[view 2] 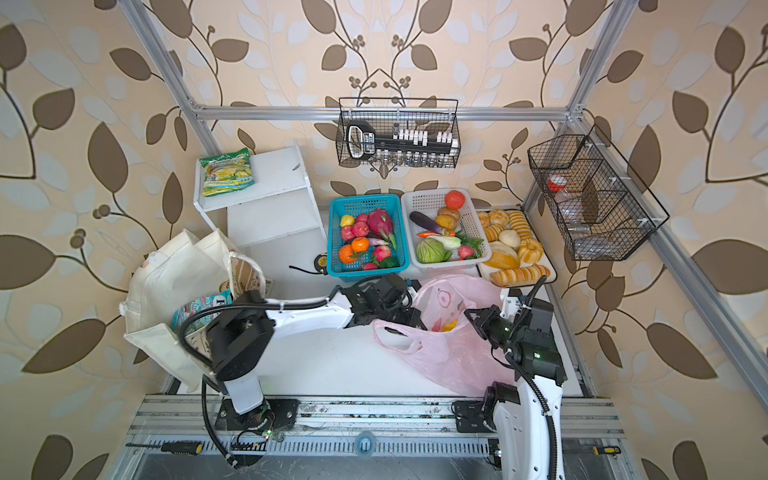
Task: Place the mixed food into the grocery bags and tie them
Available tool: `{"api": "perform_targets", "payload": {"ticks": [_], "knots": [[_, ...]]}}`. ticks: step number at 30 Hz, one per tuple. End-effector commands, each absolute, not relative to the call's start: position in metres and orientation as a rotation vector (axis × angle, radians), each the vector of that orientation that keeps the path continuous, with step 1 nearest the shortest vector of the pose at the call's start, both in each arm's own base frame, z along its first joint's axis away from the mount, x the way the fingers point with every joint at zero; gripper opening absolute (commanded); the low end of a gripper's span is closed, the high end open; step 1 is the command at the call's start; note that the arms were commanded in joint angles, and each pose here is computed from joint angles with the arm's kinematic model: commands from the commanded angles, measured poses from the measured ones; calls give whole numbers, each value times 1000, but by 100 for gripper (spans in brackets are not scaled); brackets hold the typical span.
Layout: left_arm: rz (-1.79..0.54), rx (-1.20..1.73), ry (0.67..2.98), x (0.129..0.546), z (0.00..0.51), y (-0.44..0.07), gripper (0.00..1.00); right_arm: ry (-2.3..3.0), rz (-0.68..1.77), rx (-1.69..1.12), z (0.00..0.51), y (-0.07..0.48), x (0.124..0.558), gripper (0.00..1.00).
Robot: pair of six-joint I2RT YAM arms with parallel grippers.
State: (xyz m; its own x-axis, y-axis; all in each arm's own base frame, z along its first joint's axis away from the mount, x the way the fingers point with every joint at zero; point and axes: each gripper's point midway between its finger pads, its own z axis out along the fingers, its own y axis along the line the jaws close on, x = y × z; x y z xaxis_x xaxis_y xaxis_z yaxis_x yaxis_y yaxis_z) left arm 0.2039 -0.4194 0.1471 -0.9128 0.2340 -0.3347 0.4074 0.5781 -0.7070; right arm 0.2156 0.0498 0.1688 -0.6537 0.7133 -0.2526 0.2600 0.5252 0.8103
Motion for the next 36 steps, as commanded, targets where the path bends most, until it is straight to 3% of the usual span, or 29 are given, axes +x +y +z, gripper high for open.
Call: {"api": "perform_targets", "payload": {"ticks": [1,8,14,23,29,33,36], "knots": [[-1034,513,2509,212,195,-374,0,2188,916,754,186,39,215,0],[-1033,420,2449,207,225,-339,0,2172,949,716,202,44,218,0],[-844,355,2523,224,210,-322,3,2044,1117,559,270,68,221,0],[-730,243,2558,238,196,-297,0,2127,767,575,286,44,212,0],[-951,462,2489,221,217,-326,53,2089,885,528,299,60,219,0],[-847,447,2369,233,246,-308,72,2093,875,556,289,58,224,0],[-744,334,2295,250,263,-278,77,2101,900,576,279,59,228,0]]}}
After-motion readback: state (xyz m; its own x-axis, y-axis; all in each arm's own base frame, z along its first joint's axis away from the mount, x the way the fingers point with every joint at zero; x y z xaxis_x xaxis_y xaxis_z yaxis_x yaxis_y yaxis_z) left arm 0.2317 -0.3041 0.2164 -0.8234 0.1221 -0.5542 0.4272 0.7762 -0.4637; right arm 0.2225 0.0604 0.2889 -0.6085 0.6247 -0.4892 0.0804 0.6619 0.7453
